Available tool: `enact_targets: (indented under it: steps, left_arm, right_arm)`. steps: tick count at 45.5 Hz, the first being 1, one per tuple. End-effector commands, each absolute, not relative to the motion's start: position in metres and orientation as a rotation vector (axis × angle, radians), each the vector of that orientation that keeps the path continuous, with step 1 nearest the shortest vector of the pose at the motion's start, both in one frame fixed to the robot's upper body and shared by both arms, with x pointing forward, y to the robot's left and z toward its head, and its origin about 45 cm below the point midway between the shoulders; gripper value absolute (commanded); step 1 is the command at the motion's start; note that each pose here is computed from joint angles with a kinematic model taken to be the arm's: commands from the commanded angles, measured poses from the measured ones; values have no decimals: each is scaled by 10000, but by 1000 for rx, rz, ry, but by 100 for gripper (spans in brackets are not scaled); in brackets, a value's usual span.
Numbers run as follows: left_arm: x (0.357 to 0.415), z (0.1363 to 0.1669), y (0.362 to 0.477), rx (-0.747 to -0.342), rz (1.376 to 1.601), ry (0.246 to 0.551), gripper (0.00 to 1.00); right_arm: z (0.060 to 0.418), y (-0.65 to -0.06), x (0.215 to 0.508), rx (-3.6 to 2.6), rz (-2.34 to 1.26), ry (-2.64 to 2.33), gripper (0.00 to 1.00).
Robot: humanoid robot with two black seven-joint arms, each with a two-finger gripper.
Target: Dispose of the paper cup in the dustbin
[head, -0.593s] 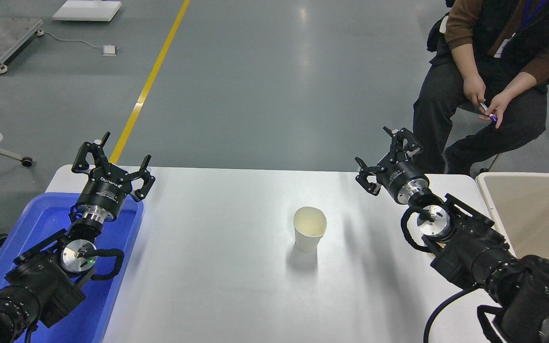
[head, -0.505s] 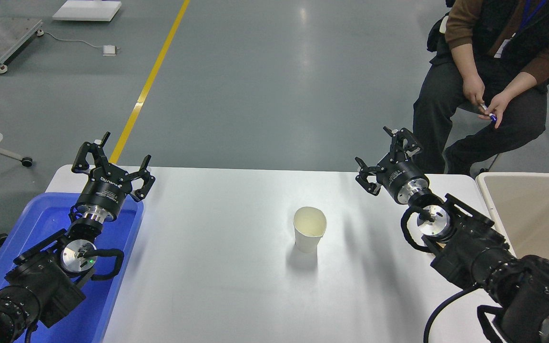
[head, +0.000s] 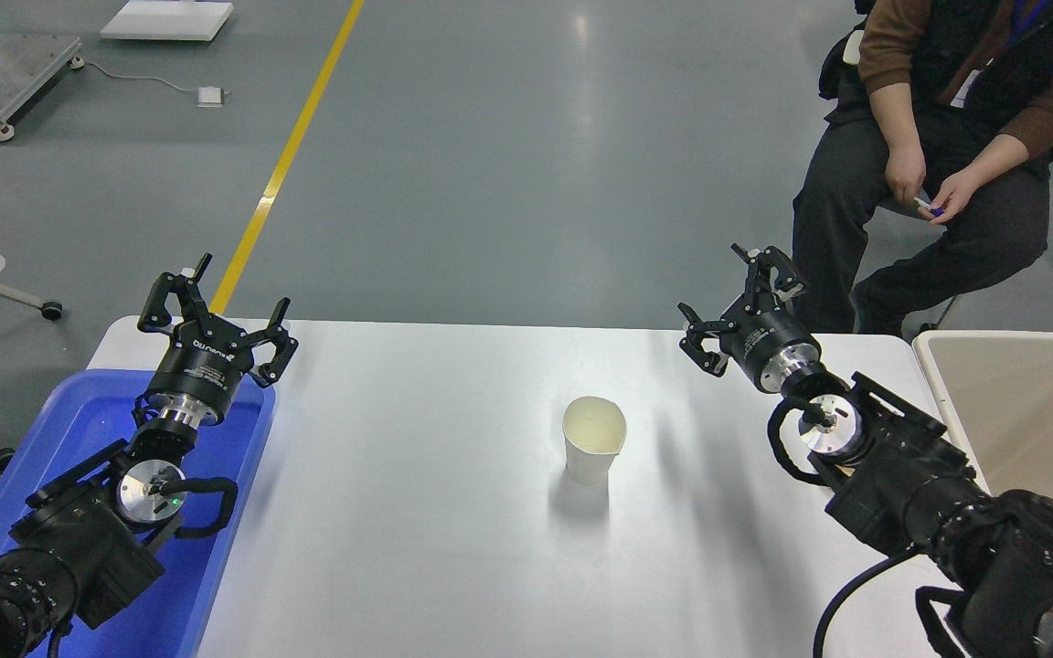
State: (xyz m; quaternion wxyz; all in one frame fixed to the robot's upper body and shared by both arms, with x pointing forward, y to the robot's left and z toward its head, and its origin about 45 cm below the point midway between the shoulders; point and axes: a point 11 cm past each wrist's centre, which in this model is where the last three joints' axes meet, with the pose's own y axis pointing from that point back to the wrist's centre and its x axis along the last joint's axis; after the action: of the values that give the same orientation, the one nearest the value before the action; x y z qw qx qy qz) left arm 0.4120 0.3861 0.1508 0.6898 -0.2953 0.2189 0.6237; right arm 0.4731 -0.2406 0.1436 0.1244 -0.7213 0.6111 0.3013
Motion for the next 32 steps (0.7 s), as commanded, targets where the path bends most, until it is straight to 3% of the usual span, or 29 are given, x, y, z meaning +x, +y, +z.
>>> enact_targets:
  steps: [1, 13, 19, 32]
  left_arm:
    - [4119, 1507, 3860, -660, 1395, 490, 100]
    - [4119, 1509, 3868, -659, 1396, 488, 100]
    - [4124, 1516, 3867, -661, 1396, 488, 100]
    - [4124, 1516, 3866, -660, 1395, 487, 100]
  right_arm:
    - [1485, -2229, 4731, -2169, 873, 1719, 100]
    - [1562, -1697, 4639, -2457, 804, 1558, 100]
    - [1578, -1071, 4368, -2861, 609, 1335, 100]
    - [2127, -1095, 4437, -3295, 5, 1116, 100]
